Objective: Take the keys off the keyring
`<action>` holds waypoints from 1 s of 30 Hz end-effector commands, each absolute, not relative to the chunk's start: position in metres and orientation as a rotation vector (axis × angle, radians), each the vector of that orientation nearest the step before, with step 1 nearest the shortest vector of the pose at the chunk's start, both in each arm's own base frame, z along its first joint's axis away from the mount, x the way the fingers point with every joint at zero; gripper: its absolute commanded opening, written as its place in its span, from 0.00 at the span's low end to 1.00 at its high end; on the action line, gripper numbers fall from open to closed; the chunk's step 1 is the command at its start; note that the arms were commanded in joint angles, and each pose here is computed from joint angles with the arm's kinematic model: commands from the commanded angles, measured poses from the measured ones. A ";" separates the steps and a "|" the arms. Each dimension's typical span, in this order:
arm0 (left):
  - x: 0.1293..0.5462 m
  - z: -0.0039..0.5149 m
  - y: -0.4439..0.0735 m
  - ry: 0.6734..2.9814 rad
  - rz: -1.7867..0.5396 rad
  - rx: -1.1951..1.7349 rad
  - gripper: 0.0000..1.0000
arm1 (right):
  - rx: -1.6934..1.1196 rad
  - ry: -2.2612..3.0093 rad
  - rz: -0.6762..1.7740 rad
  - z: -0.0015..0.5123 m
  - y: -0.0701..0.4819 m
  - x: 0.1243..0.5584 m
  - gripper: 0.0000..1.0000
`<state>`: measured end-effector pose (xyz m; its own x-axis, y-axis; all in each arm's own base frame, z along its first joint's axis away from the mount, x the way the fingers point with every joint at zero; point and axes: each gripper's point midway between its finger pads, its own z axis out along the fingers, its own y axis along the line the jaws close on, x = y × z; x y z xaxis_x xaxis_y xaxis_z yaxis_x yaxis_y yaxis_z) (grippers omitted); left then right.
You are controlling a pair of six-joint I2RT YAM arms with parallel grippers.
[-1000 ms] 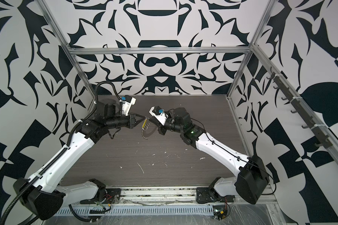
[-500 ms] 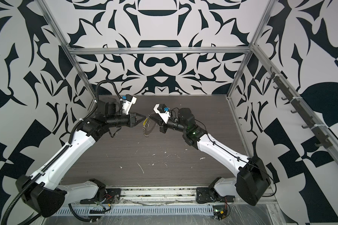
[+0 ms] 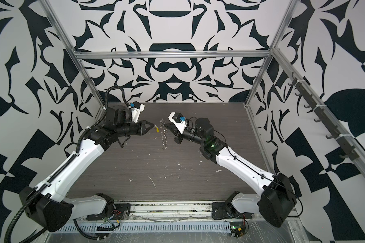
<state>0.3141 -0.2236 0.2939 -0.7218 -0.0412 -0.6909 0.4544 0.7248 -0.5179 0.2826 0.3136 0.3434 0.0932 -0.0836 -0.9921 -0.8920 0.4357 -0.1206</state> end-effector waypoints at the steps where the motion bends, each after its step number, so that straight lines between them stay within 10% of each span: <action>1: 0.319 0.286 -0.208 2.261 -0.807 0.267 0.00 | -0.906 1.306 0.698 0.364 0.298 0.280 0.00; 30: 0.299 0.116 -0.100 2.594 -0.265 -0.234 0.00 | -0.571 1.666 0.344 0.272 0.154 0.225 0.00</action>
